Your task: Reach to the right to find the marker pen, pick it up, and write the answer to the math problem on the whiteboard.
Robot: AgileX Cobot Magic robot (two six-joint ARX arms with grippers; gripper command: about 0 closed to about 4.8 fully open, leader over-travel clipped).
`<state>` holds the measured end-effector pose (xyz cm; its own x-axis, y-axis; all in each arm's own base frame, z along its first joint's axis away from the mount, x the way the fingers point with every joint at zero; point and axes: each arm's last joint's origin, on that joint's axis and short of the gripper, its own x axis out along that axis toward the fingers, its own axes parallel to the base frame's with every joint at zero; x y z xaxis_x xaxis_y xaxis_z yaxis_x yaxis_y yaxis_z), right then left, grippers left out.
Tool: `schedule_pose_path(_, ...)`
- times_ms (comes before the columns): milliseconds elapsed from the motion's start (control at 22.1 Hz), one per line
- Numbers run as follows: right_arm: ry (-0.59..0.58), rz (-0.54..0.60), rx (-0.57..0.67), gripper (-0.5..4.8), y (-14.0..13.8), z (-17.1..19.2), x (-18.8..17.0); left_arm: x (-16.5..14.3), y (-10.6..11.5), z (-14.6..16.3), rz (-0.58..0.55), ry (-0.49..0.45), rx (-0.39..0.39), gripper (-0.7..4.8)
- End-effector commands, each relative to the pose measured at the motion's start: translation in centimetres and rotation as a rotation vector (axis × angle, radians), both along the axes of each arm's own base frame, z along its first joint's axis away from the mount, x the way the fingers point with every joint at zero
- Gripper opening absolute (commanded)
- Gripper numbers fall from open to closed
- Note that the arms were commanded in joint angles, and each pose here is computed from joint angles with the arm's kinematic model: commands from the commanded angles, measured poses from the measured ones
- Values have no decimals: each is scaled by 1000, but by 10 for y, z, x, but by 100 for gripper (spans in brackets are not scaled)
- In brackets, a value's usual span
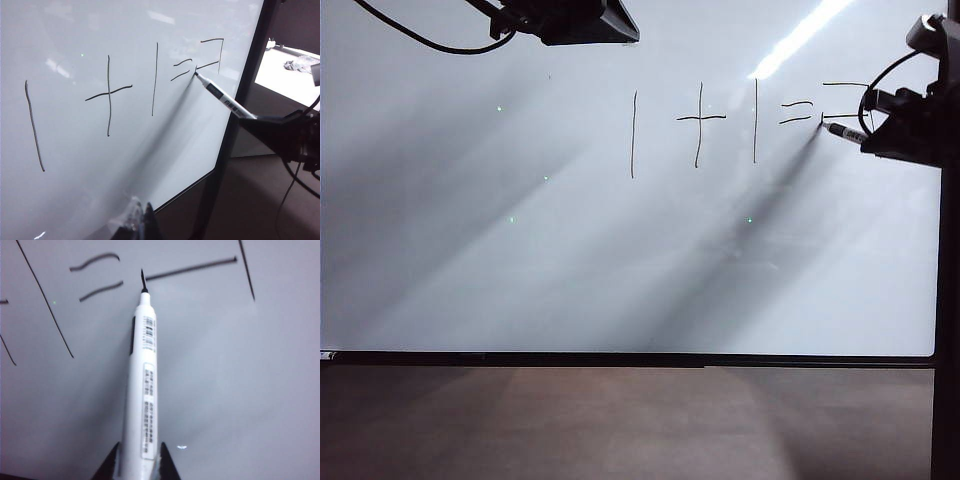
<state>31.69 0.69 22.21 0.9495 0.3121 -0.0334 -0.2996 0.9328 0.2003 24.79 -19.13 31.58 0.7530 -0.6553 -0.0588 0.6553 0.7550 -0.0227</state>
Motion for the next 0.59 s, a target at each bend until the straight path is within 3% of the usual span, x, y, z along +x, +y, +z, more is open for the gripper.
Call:
schedule_pose_path(45, 38, -21, -7, -7, -1, -6, 3, -1, 0, 3, -3, -13, -8, -4)
schedule_pose_path(589, 86, -36, -28, -7, -2, -14, 4, -1, 0, 3, -3, -13, -8, -4)
